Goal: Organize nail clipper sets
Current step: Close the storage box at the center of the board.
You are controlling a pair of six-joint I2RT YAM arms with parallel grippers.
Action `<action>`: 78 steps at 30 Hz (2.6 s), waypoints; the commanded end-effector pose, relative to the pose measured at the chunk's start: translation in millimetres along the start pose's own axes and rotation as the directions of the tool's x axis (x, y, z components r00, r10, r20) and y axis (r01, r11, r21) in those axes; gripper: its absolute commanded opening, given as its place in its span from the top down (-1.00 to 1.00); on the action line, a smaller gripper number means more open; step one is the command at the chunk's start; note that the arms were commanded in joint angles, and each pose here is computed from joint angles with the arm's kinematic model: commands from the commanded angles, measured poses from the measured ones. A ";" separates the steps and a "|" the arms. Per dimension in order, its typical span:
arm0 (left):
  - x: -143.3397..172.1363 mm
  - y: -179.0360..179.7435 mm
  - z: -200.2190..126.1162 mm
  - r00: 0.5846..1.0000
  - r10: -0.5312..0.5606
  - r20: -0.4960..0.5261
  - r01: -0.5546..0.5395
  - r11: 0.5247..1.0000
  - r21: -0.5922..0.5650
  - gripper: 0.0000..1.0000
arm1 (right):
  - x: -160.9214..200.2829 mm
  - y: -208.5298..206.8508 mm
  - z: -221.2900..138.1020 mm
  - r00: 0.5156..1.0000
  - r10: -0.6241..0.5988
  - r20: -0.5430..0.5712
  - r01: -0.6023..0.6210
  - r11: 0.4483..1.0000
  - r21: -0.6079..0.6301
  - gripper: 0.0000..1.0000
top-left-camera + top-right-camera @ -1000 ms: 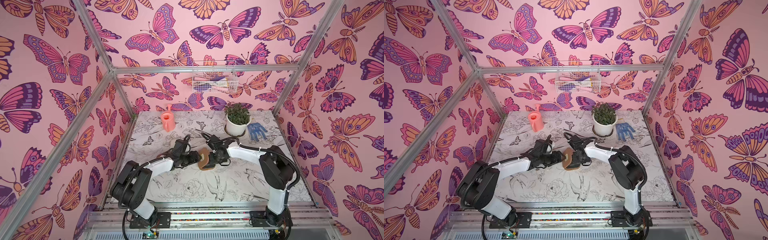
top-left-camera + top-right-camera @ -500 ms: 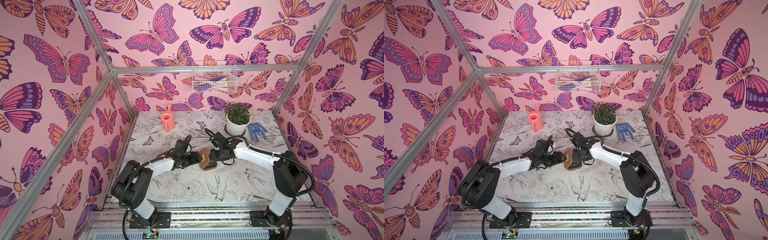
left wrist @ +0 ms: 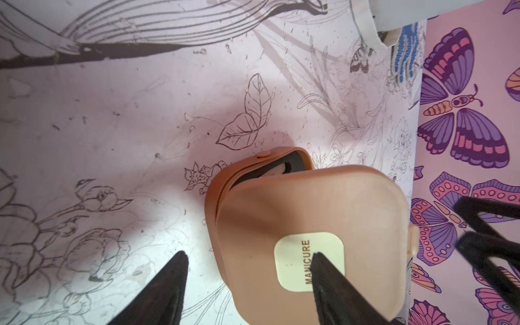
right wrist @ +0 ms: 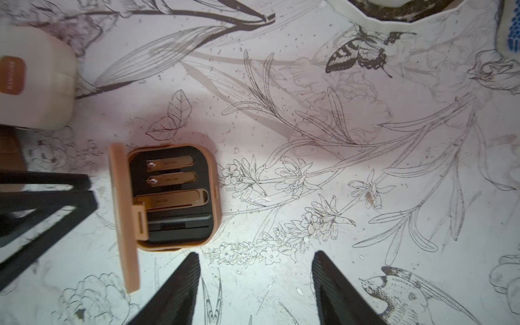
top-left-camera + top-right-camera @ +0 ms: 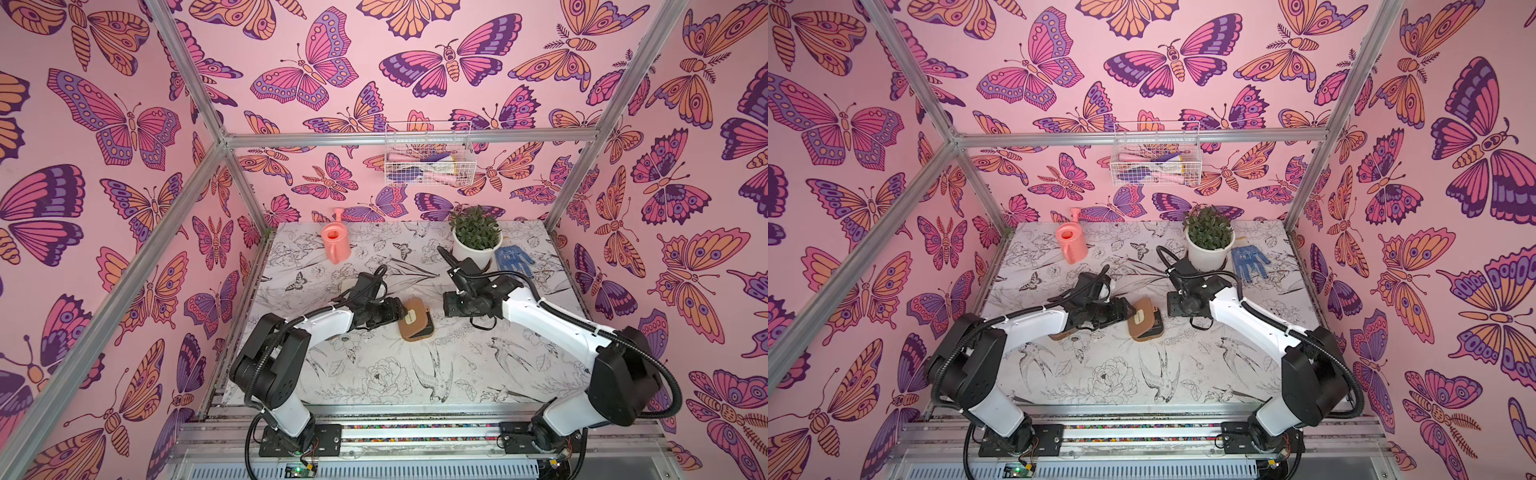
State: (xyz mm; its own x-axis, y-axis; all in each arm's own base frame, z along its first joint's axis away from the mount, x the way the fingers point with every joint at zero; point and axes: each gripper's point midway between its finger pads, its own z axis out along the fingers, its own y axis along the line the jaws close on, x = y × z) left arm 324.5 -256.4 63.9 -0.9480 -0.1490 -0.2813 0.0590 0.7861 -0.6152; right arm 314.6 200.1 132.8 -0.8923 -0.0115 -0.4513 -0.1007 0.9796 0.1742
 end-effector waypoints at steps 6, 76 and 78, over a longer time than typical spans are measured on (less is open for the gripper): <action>23.1 10.6 17.1 0.995 -0.026 -0.092 0.019 0.997 -0.076 -0.45 | -0.2 39.2 15.0 0.997 0.016 -0.076 -0.038 0.958 -0.285 -0.35; 38.2 26.9 30.7 0.983 -0.026 -0.182 -0.039 0.938 -0.344 -0.33 | 34.4 31.8 103.2 0.968 -0.074 -0.238 0.050 0.993 -0.105 0.35; 37.5 25.2 30.8 0.983 -0.023 -0.182 -0.041 0.940 -0.340 -0.27 | 36.3 32.8 104.9 0.967 -0.077 -0.245 0.053 0.993 -0.106 0.37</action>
State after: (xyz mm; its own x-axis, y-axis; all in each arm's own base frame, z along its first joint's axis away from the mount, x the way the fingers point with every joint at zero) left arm 311.7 -271.0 32.4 -0.9817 -0.0745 -0.1754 -0.0014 0.9231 -0.3846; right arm 331.1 257.3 41.9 -0.9566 -0.1069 -0.2709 -0.1877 0.9376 0.2928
